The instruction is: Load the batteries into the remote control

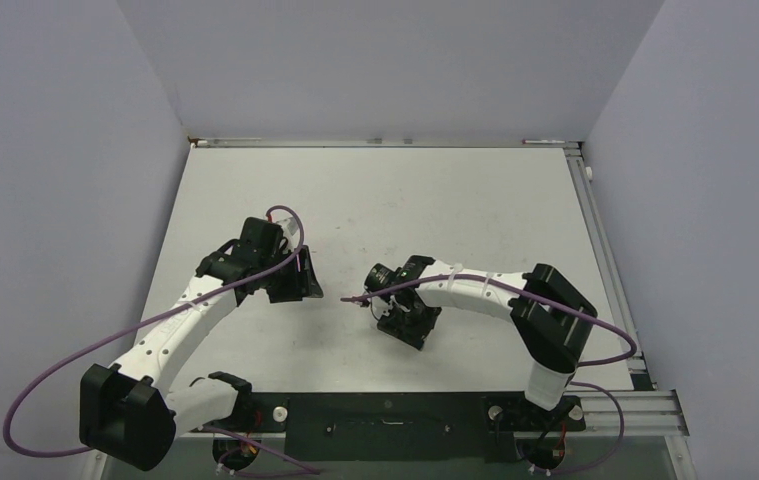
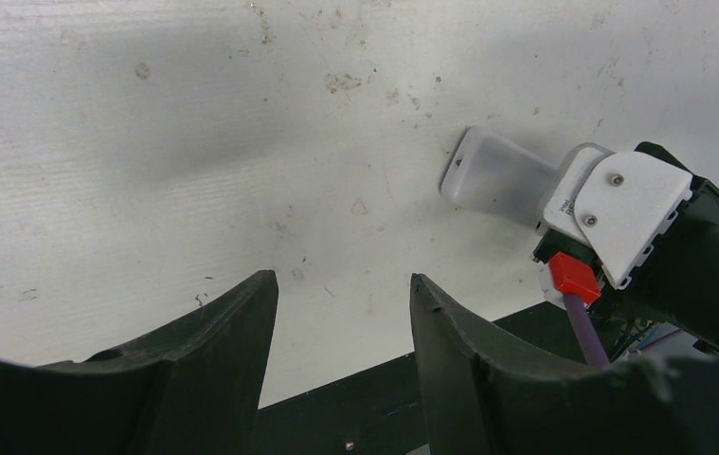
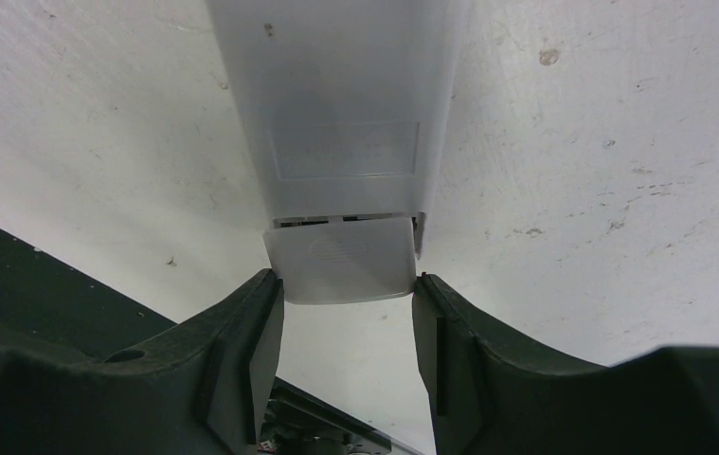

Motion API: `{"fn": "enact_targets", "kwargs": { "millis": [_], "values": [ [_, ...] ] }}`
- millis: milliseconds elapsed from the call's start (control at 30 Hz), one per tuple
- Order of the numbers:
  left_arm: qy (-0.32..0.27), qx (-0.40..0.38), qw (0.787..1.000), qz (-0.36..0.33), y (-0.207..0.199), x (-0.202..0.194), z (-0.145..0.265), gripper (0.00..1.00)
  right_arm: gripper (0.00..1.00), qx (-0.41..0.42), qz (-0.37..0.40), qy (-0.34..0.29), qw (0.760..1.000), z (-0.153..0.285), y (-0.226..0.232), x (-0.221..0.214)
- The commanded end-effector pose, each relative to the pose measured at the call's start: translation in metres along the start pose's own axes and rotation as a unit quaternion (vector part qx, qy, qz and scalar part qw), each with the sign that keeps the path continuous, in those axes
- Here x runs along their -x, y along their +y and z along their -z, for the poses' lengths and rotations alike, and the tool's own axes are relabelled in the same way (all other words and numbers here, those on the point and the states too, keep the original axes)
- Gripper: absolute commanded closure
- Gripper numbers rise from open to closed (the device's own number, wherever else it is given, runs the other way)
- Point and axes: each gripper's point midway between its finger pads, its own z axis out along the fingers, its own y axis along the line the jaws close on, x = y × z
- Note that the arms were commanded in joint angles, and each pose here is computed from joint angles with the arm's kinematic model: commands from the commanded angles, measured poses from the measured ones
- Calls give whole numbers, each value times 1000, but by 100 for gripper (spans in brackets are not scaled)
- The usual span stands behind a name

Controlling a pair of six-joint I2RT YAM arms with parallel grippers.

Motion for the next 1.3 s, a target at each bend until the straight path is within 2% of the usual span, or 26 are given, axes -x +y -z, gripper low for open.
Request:
{"fn": "enact_targets", "kwargs": {
  "millis": [0,500,833,1267],
  "values": [
    [-19,-16,1000,-3,-6,9,1,50,92,-5,-20,-33,999,13,-9,15],
    [-20,-14,1000,-2,-5,9,1,49,92,0,-24,-32,999,16,-15,12],
    [-19,-15,1000,-1,-5,8,0,49,92,-9,-5,-28,1000,28,-23,11],
    [-20,-14,1000,-1,-5,8,0,49,92,5,26,-15,1000,21,-19,8]
  ]
}}
